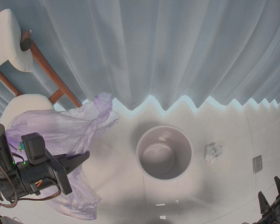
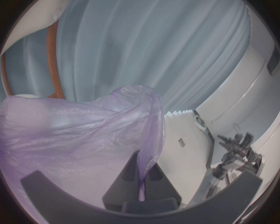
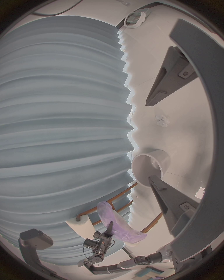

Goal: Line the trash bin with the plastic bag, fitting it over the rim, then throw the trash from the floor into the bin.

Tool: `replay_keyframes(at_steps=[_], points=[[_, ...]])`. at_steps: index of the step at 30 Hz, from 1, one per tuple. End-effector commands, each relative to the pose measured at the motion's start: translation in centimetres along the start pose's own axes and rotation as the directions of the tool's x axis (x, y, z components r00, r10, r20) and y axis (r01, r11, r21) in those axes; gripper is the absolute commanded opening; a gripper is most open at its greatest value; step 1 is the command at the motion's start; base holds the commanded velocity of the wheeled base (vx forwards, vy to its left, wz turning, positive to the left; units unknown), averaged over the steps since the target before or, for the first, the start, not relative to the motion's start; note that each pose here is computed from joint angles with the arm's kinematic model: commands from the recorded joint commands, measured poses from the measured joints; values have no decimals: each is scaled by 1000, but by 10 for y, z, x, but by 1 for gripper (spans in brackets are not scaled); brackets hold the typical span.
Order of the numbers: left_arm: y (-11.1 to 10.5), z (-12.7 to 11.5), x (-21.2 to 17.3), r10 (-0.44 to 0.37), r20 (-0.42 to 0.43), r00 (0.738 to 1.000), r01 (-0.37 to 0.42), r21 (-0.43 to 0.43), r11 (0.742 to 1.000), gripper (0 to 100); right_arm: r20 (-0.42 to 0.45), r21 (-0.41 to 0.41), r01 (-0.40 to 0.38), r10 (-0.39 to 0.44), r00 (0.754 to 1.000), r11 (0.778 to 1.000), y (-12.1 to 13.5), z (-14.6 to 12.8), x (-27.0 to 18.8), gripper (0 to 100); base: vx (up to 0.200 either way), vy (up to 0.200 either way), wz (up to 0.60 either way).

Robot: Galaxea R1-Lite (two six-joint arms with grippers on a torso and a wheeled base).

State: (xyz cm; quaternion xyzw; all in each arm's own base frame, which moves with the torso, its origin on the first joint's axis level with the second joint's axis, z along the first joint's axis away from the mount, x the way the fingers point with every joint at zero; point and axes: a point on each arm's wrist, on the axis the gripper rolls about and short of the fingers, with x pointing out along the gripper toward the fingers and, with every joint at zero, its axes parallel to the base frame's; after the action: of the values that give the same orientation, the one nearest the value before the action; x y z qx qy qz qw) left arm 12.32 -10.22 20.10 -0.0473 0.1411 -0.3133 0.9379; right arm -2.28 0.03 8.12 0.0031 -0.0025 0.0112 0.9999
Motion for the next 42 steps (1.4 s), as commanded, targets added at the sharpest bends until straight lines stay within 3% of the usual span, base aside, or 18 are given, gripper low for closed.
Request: replay_keyframes(at_steps=[1, 11, 21, 26, 30, 34, 42], points=[[1, 6, -6, -17, 56, 998, 19, -40, 999, 0, -1, 0, -1, 1, 1000, 1000, 0, -5, 0, 100, 0, 0, 0], [4, 10, -6, -5, 100, 995, 19, -136, 991, 0, -1, -2, -1, 1, 1000, 1000, 0, -5, 0, 100, 0, 0, 0], [10, -2, -16, -147, 71, 987, 155, -134, 979, 0, -1, -2, -1, 1, 1000, 1000, 0, -5, 0, 100, 0, 0, 0], [8, 0, -15, -190, 107, 976, 203, -123, 972, 0, -1, -3, -1, 1, 1000, 1000, 0, -5, 0, 100, 0, 0, 0], [6, 5, -15, -246, 129, 961, 261, -112, 959, 0, -1, -3, -1, 1, 1000, 1000, 0, -5, 0, 100, 0, 0, 0], [3, 11, -11, -346, 133, 929, 359, -89, 929, 0, -1, -2, -1, 1, 1000, 1000, 0, -5, 0, 100, 0, 0, 0], [-2, 33, -1, -416, 151, 897, 429, -63, 901, 0, -1, -2, -1, 1, 1000, 1000, 0, -5, 0, 100, 0, 0, 0]])
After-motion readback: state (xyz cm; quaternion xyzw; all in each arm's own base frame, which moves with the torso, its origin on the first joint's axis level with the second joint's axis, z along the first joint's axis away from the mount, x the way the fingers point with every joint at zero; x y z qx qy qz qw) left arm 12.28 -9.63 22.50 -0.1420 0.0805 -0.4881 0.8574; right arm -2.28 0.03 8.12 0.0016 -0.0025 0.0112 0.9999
